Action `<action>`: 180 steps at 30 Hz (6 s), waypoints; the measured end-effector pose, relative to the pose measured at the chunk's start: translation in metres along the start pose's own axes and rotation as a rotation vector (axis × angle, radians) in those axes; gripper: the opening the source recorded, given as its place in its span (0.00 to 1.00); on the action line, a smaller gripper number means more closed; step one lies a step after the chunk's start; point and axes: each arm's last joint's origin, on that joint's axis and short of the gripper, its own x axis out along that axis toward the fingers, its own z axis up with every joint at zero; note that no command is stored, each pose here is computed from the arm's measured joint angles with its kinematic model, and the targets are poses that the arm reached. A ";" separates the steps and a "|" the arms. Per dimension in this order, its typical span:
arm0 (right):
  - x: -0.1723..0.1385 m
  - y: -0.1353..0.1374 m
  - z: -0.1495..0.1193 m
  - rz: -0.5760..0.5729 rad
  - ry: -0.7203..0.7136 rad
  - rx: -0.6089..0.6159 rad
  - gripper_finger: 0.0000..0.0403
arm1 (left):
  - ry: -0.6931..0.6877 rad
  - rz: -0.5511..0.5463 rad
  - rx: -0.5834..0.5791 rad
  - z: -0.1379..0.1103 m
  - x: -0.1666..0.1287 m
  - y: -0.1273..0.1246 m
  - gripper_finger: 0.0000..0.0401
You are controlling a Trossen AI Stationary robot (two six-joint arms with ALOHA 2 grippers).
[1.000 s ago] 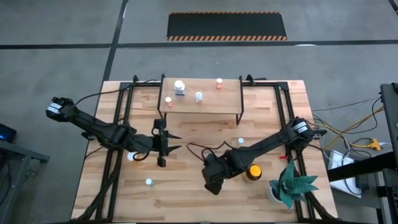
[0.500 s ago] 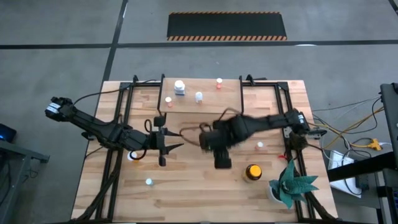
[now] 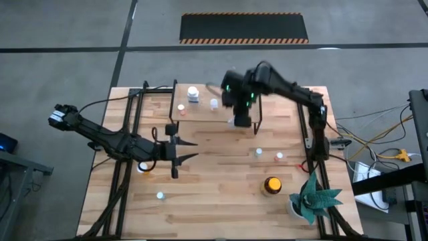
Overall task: Pick and place medicine bottles onto shelf by color
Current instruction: Put the white and blue blue pill bottle on the shelf
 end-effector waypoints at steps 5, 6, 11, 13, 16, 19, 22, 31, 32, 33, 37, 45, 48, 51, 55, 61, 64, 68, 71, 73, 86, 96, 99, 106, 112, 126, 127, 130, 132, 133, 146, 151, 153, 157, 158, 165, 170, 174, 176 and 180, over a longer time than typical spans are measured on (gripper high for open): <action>-0.002 -0.051 -0.019 -0.038 0.009 0.125 0.08 | -0.053 0.015 0.045 0.006 0.000 0.002 0.32; -0.002 -0.059 -0.022 -0.041 0.012 0.148 0.06 | -0.049 0.014 0.049 0.005 0.000 0.001 0.32; -0.007 -0.074 -0.031 -0.006 -0.012 0.262 0.02 | -0.043 0.013 0.059 0.004 0.000 0.001 0.32; -0.009 -0.066 -0.029 0.103 -0.055 0.266 0.02 | -0.034 0.010 0.080 0.001 0.001 0.000 0.32; -0.006 -0.036 -0.014 0.239 -0.116 0.169 0.02 | -0.032 0.010 0.112 0.001 0.001 0.000 0.32; 0.006 -0.002 0.002 0.269 -0.125 0.079 0.02 | -0.039 0.013 0.134 0.002 0.000 0.000 0.32; 0.018 0.033 0.011 0.300 -0.091 -0.003 0.02 | -0.038 0.013 0.137 0.002 0.000 0.000 0.32; 0.046 0.116 0.012 0.385 0.000 -0.107 0.02 | -0.028 0.009 0.143 0.000 0.003 -0.001 0.32; 0.048 0.124 0.010 0.390 0.001 -0.109 0.02 | -0.028 0.009 0.142 0.000 0.003 -0.002 0.32; 0.052 0.131 0.008 0.397 0.006 -0.103 0.02 | -0.027 0.009 0.143 0.000 0.003 -0.002 0.32; 0.069 0.159 -0.002 0.355 0.049 -0.004 0.02 | -0.027 0.009 0.142 0.000 0.003 -0.002 0.32; 0.106 0.202 -0.044 0.194 0.350 0.305 0.02 | -0.021 0.007 0.140 -0.001 0.004 -0.003 0.32; 0.118 0.227 -0.063 0.237 0.435 0.230 0.02 | -0.018 0.006 0.139 -0.002 0.005 -0.004 0.32; 0.128 0.244 -0.077 0.228 0.461 0.153 0.02 | -0.020 -0.001 0.136 -0.002 0.005 -0.004 0.32; 0.142 0.259 -0.084 0.262 0.400 0.058 0.02 | -0.007 -0.008 0.064 -0.005 0.007 -0.006 0.32; 0.168 0.267 -0.091 0.303 0.365 -0.044 0.02 | 0.027 -0.019 -0.025 -0.011 0.015 -0.013 0.32; 0.178 0.267 -0.095 0.303 0.376 -0.058 0.02 | 0.042 -0.023 -0.034 -0.014 0.019 -0.016 0.32; 0.184 0.268 -0.097 0.305 0.393 -0.068 0.02 | 0.052 -0.028 -0.027 -0.016 0.022 -0.019 0.32; 0.187 0.268 -0.097 0.311 0.398 -0.079 0.02 | 0.045 -0.032 -0.031 -0.015 0.021 -0.020 0.32; 0.187 0.268 -0.097 0.312 0.397 -0.085 0.02 | 0.044 -0.038 -0.031 -0.014 0.021 -0.021 0.32; 0.192 0.267 -0.085 0.183 0.224 -0.105 0.02 | 0.031 -0.040 -0.037 -0.012 0.020 -0.021 0.32; 0.159 0.255 -0.074 0.107 0.053 -0.256 0.02 | 0.022 -0.037 -0.043 -0.011 0.020 -0.021 0.32; 0.154 0.253 -0.076 0.101 0.055 -0.322 0.04 | 0.020 -0.033 -0.044 -0.011 0.020 -0.021 0.32; 0.157 0.243 -0.077 0.093 0.095 -0.381 0.29 | 0.021 -0.034 -0.042 -0.011 0.020 -0.021 0.32; 0.166 0.240 -0.081 0.025 0.133 -0.413 0.61 | 0.022 -0.035 -0.040 -0.011 0.020 -0.021 0.32; 0.207 0.235 -0.083 0.007 0.158 -0.464 0.84 | 0.020 -0.035 -0.040 -0.011 0.020 -0.021 0.32; 0.207 0.236 -0.082 0.009 0.146 -0.470 0.82 | 0.020 -0.036 -0.040 -0.011 0.020 -0.021 0.32; 0.207 0.236 -0.081 0.013 0.128 -0.487 0.75 | 0.018 -0.035 -0.041 -0.011 0.020 -0.021 0.32; 0.207 0.235 -0.080 0.013 0.123 -0.487 0.68 | 0.018 -0.035 -0.041 -0.011 0.020 -0.021 0.32; 0.208 0.235 -0.080 0.013 0.123 -0.486 0.65 | 0.018 -0.035 -0.041 -0.011 0.020 -0.021 0.32; 0.187 0.227 -0.065 -0.180 0.049 -0.600 0.47 | 0.038 -0.043 -0.168 -0.017 0.022 -0.025 0.32; 0.163 0.222 -0.057 -0.264 -0.009 -0.667 0.42 | 0.081 -0.044 -0.249 -0.026 0.030 -0.032 0.32; 0.156 0.219 -0.056 -0.267 -0.039 -0.623 0.40 | 0.103 -0.044 -0.268 -0.031 0.035 -0.036 0.32; 0.143 0.207 -0.056 -0.225 -0.092 -0.394 0.34 | 0.155 -0.041 -0.310 -0.043 0.046 -0.046 0.32; 0.139 0.206 -0.058 -0.204 -0.099 -0.358 0.32 | 0.170 -0.041 -0.311 -0.047 0.050 -0.050 0.32; 0.149 0.202 -0.082 -0.123 -0.310 -0.174 0.22 | 0.261 -0.052 -0.262 -0.086 0.083 -0.080 0.32; 0.170 0.189 -0.101 -0.090 -0.453 -0.004 0.15 | 0.190 -0.155 -0.266 -0.107 0.106 -0.101 0.30; 0.182 0.176 -0.109 -0.099 -0.453 0.080 0.10 | 0.151 -0.173 -0.286 -0.123 0.121 -0.112 0.23; 0.186 0.173 -0.112 -0.104 -0.440 0.102 0.09 | 0.166 -0.173 -0.284 -0.133 0.127 -0.117 0.17; 0.195 0.172 -0.115 -0.104 -0.411 0.137 0.07 | 0.145 -0.165 -0.300 -0.145 0.140 -0.123 0.05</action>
